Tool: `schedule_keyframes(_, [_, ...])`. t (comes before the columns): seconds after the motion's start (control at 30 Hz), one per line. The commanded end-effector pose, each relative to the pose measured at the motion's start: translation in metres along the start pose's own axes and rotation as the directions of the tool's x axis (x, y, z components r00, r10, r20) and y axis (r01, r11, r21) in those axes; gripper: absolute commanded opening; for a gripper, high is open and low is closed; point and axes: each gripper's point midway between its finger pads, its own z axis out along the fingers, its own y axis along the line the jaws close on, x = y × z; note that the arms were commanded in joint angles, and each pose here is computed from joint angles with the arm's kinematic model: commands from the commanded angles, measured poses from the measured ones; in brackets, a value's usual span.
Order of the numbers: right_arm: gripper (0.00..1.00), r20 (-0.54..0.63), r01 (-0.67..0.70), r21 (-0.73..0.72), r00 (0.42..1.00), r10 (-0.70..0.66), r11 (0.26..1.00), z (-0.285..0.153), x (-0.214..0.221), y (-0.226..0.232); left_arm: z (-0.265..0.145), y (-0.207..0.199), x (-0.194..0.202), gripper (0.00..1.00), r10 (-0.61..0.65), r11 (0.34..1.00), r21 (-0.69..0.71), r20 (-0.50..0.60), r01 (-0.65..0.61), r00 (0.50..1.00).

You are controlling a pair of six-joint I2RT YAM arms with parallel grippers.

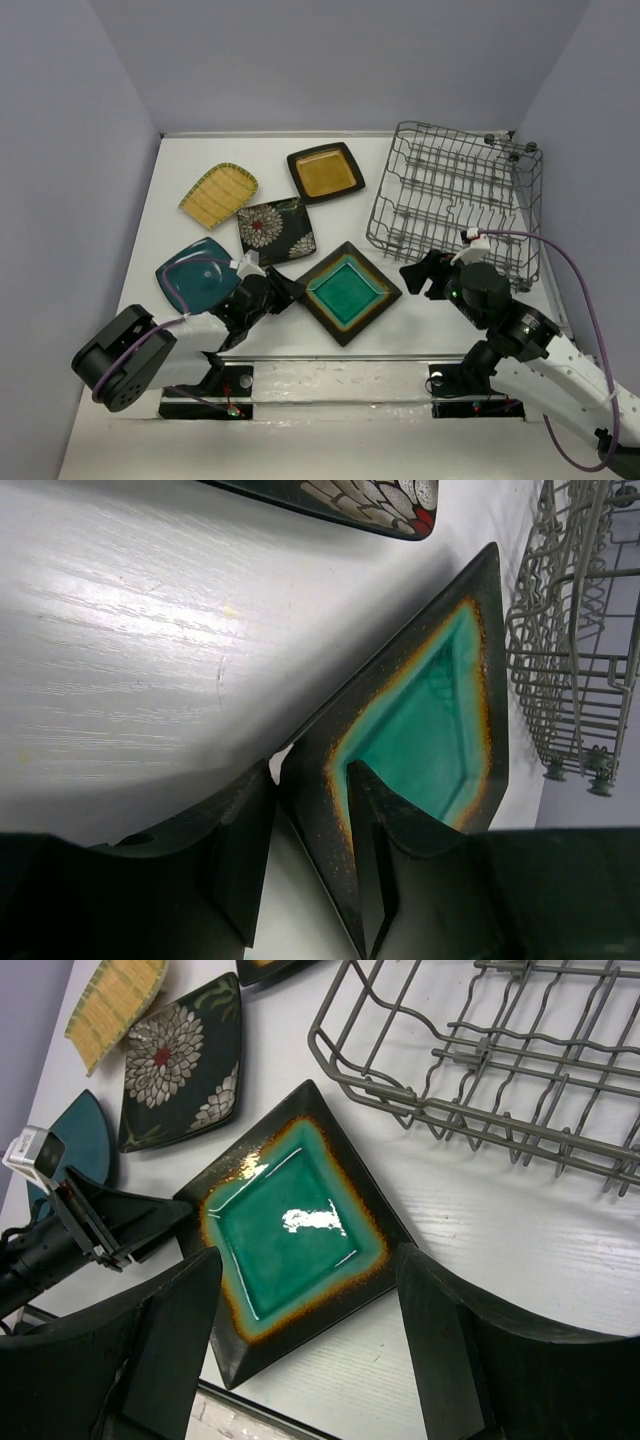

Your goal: Load the plates into the dish rack

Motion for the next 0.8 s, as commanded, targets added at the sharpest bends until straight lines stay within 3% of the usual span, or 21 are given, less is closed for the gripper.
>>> schedule_keyframes(0.0, [0.75, 0.022, -0.02, -0.039, 1.0, 0.021, 0.999, 0.006, -0.004, 0.01, 0.003, 0.007, -0.011, 0.47, -0.012, 1.0, 0.008, 0.089, 0.012, 0.996])
schedule_keyframes(0.2, [0.75, 0.019, -0.015, -0.032, 1.0, 0.016, 0.999, 0.01, -0.004, 0.011, 0.012, 0.009, -0.006, 0.4, -0.009, 1.0, 0.008, 0.081, 0.008, 0.997])
schedule_keyframes(0.27, [0.75, 0.019, -0.015, -0.032, 1.0, 0.016, 0.999, 0.01, -0.004, 0.011, 0.012, 0.008, -0.005, 0.29, -0.016, 1.0, 0.02, 0.08, 0.014, 0.997])
schedule_keyframes(0.3, [0.75, 0.02, -0.016, -0.033, 1.0, 0.017, 0.999, 0.01, -0.004, 0.011, 0.013, 0.005, -0.006, 0.18, -0.022, 0.999, 0.033, 0.087, 0.019, 0.996])
schedule_keyframes(0.37, [0.75, 0.018, -0.017, -0.037, 1.0, 0.018, 0.999, 0.01, -0.003, 0.012, 0.011, 0.005, -0.007, 0.06, -0.029, 0.999, 0.04, 0.094, 0.025, 0.995])
schedule_keyframes(0.63, [0.76, -0.011, -0.003, -0.064, 1.0, 0.002, 0.998, 0.01, 0.003, 0.016, -0.013, -0.014, -0.02, 0.06, -0.022, 0.994, 0.111, 0.13, 0.008, 0.991])
schedule_keyframes(0.77, [0.89, -0.077, 0.06, -0.117, 0.995, -0.069, 0.991, 0.014, 0.016, 0.025, -0.037, -0.055, -0.032, 0.06, 0.01, 0.973, 0.227, 0.142, -0.043, 0.99])
